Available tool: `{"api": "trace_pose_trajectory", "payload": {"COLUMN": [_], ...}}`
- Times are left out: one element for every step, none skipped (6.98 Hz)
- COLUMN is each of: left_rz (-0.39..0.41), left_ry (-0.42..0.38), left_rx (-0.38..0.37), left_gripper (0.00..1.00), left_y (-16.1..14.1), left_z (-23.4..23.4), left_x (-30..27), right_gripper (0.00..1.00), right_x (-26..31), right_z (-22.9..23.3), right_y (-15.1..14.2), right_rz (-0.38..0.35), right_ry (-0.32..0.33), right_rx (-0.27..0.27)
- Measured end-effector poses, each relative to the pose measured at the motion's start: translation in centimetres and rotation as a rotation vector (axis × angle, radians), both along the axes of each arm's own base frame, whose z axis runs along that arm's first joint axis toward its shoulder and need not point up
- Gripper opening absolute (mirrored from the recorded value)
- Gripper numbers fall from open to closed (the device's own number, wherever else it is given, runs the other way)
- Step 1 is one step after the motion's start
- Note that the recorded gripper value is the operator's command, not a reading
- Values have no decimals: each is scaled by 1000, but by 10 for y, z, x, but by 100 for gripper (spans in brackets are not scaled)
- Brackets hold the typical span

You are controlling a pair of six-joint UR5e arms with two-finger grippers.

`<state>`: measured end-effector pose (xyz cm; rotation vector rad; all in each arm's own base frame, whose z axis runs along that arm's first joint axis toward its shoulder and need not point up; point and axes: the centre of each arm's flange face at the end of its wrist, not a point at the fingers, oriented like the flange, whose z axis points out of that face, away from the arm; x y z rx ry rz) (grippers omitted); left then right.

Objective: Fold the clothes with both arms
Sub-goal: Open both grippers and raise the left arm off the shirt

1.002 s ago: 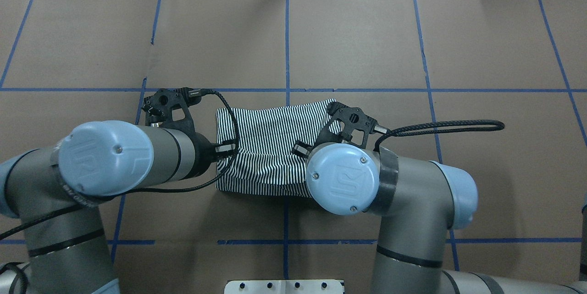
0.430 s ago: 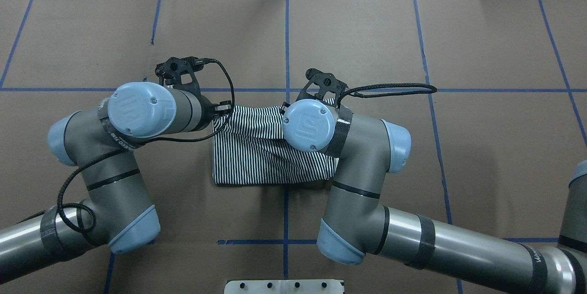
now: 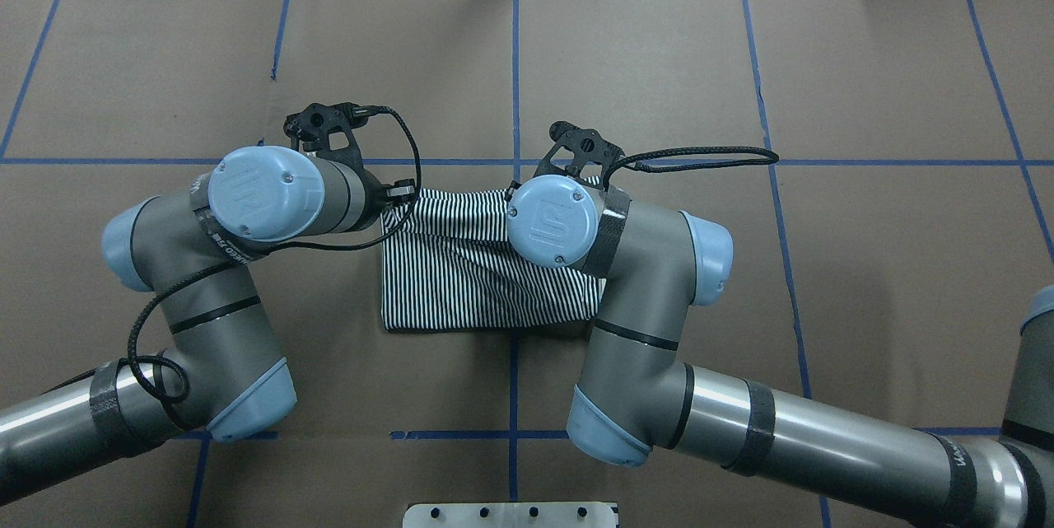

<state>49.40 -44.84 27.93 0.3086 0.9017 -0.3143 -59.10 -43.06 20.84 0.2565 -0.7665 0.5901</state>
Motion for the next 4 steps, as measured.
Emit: {"api": "trace_pose_trajectory", "payload": {"left_rz": [27,60,101,143], "left_ry": [-14,-22,-32,-45], "left_rx": [42,108,168,205], "left_gripper": [100,100,100,100], "left_y": [-2,-10,-24,-37], "left_z": [-1,-5,-6,-3], "left_x": [-3,-17,-38,-58], "right_gripper": [100,100,100,100], "right_x": [1,3,4,2], "right_z": [-5,-19,-33,-40], "right_y": [-2,-6,-8,-5], "right_rz": [-17,-39,-66,-107], "right_ry": [8,13,17,25], "right_rx": [17,38,55,72]}}
